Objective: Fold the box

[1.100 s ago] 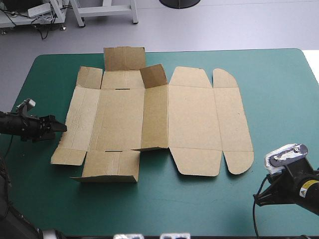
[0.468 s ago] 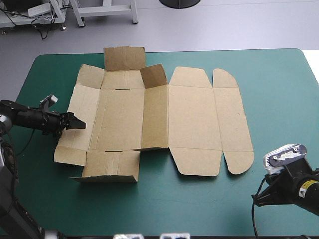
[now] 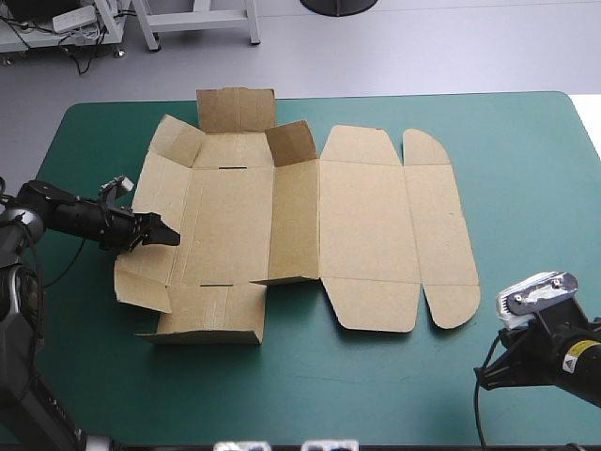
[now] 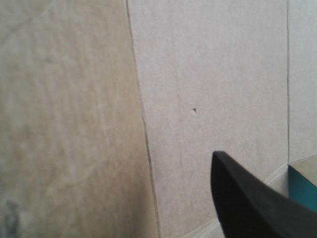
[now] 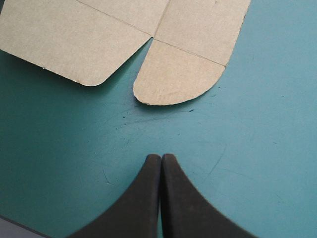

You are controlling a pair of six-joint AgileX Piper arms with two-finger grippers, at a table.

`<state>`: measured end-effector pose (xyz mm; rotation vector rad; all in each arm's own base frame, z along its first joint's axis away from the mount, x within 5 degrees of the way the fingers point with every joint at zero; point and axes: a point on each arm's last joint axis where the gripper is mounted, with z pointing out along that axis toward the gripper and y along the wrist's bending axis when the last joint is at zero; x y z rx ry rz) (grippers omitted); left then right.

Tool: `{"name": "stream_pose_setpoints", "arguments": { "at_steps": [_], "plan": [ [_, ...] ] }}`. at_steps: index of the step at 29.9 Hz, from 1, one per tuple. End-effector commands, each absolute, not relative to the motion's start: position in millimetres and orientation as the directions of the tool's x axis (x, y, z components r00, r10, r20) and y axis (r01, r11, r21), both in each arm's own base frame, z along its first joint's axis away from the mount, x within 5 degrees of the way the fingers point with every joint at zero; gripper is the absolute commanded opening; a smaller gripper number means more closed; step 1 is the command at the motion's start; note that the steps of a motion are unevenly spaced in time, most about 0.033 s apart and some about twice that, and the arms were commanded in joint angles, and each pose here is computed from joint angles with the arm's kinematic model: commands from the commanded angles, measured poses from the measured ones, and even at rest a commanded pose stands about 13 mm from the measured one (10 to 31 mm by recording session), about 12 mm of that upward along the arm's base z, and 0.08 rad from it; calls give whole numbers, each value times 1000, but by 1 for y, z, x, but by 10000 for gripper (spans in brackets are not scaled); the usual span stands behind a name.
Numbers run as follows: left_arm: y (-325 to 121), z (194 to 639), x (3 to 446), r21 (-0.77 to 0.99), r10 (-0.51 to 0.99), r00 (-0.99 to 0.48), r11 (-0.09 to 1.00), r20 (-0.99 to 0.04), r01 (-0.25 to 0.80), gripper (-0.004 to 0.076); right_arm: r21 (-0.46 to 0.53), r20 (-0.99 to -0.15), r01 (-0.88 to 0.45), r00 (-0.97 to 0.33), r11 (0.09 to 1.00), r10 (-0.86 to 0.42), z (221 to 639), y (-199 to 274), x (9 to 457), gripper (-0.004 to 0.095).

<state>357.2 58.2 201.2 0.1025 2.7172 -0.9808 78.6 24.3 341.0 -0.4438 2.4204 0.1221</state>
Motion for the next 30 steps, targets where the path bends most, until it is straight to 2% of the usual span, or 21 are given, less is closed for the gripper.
{"name": "stream_pose_setpoints", "arguments": {
  "at_steps": [1,3,4,9,12,15,20,23,26,30],
  "plan": [
    [50,222,352,-639,18,-964,746,-265,189,239,-32,-681,-349,-678,937,-276,350,25,81,-13],
    [53,220,354,-613,2,-962,770,-272,175,39,-29,-681,-350,-678,936,-275,350,26,81,-13],
    [53,219,355,-604,3,-960,777,-279,178,-8,-26,-682,-351,-679,936,-273,350,26,81,-13],
    [51,223,357,-625,-2,-946,752,-323,212,-7,-6,-687,-357,-678,934,-263,350,28,81,-13],
    [44,237,359,-653,53,-924,692,-379,308,-8,-6,-687,-357,-678,934,-263,350,28,81,-13],
    [36,259,361,-586,122,-876,700,-466,409,-10,-5,-692,-357,-673,934,-261,351,28,81,-13],
    [12,308,363,-359,341,-758,725,-555,588,-10,7,-737,-357,-633,934,-236,355,30,85,-13],
    [-15,342,358,-135,544,-592,658,-594,740,-10,25,-788,-358,-581,933,-201,361,33,89,-13],
    [-48,371,352,38,684,-460,579,-566,815,-10,35,-832,-357,-528,934,-171,366,34,93,-13],
    [-88,402,339,281,840,-296,451,-455,847,-10,23,-872,-350,-465,936,-152,372,35,97,-13]
  ]
}}
